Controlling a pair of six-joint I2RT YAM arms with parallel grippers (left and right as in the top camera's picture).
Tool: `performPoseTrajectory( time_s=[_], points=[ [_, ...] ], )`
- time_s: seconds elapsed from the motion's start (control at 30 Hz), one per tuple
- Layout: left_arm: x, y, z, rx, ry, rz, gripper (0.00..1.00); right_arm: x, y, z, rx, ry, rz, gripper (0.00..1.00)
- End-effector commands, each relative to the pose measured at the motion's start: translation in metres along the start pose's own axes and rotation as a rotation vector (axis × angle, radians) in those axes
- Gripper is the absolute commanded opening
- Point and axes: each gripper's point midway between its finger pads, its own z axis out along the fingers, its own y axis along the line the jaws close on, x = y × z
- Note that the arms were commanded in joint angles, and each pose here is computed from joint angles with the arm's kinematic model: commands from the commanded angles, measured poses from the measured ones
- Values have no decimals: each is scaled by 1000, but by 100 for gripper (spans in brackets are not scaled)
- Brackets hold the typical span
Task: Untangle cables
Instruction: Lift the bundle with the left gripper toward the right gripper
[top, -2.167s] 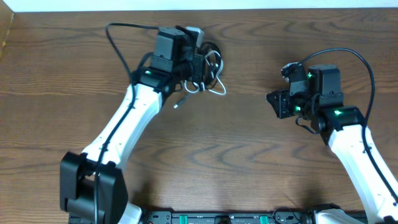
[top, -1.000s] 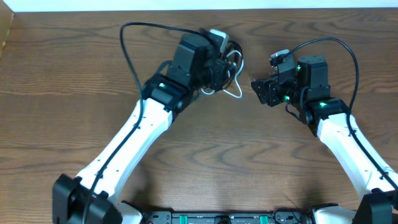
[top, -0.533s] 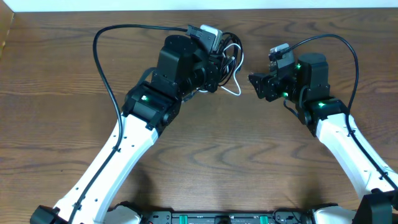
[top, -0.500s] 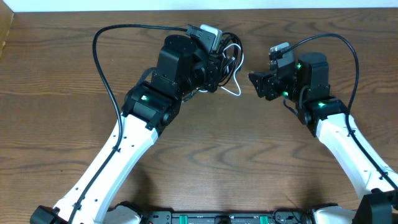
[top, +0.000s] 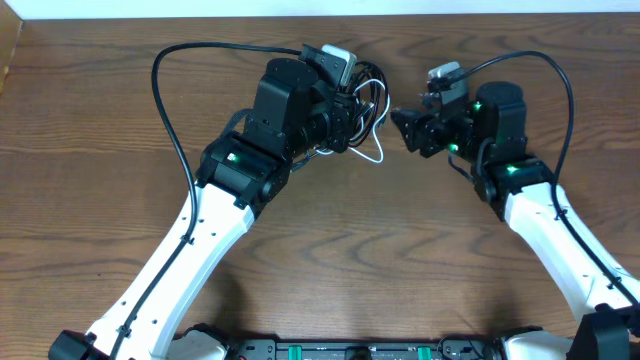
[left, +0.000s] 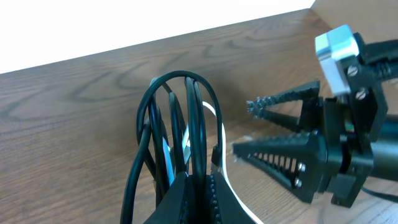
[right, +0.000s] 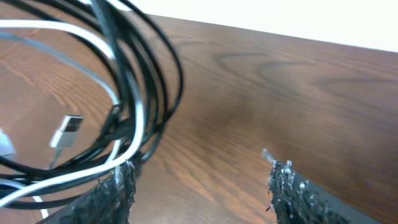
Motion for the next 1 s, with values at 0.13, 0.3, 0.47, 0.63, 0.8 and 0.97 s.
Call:
performPoseTrajectory(
  time_s=[0.13,0.3,0.47,0.63,0.8,0.97],
  points=[
    [-18,-4,-7,10,-43,15,8,-7,20,4,-36,-13,-27,66],
    [-17,-4,-7,10,-42,15,8,-8,20,4,-36,-15,-29,64],
    [-17,-4,-7,9,-42,15,8,-8,16,4,-17,-16,-29,63],
    [-18,-4,-7,10,-45,16,7,-8,11,4,10,-15,-27,63],
    [-18,-3,-7,2,-43,16,7,-6,11,4,11,-9,-26,63],
    [-12,-2,-2,-4,-22,8,7,-7,11,4,11,-11,-26,63]
  ],
)
